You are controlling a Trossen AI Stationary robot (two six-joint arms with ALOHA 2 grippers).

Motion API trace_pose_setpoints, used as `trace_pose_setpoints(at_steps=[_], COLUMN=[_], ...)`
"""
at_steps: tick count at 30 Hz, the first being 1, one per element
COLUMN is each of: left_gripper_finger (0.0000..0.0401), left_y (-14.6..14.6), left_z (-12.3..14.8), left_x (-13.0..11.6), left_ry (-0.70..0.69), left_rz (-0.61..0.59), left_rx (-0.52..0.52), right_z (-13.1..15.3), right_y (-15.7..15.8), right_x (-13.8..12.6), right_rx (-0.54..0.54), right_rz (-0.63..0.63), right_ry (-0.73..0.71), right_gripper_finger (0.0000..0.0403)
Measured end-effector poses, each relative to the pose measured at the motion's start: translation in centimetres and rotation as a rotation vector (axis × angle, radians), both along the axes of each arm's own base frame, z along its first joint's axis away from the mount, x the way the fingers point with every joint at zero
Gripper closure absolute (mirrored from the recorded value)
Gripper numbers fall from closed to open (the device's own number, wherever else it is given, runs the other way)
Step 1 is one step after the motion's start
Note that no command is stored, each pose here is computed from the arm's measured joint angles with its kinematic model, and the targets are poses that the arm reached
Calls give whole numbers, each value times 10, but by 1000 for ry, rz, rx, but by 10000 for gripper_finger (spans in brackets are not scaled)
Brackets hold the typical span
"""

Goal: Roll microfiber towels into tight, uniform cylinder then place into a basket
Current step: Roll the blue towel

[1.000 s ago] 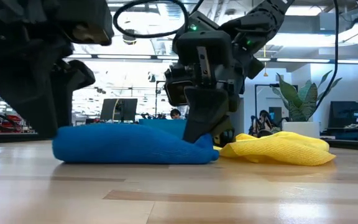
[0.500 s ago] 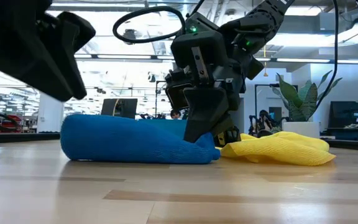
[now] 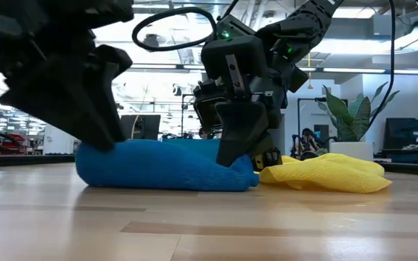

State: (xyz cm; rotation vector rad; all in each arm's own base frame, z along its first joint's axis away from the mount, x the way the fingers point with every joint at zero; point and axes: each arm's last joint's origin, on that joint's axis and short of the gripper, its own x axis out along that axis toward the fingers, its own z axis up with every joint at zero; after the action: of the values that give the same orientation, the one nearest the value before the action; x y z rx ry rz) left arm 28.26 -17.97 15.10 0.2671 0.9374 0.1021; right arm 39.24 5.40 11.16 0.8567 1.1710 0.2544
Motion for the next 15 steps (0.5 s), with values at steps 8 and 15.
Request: trace_pose_setpoints(at_steps=[8, 15], left_gripper_finger=[302, 302], left_y=[24, 43], left_z=[-17, -23], left_x=[-5, 1], left_ry=[55, 82], left_rz=[163, 211], left_rx=[-40, -68], right_z=[0, 0], right_y=[0, 2], right_x=[-1, -2], right_rx=[4, 13], right_rz=[13, 30], right_ry=[0, 4], right_gripper_finger=[389, 395])
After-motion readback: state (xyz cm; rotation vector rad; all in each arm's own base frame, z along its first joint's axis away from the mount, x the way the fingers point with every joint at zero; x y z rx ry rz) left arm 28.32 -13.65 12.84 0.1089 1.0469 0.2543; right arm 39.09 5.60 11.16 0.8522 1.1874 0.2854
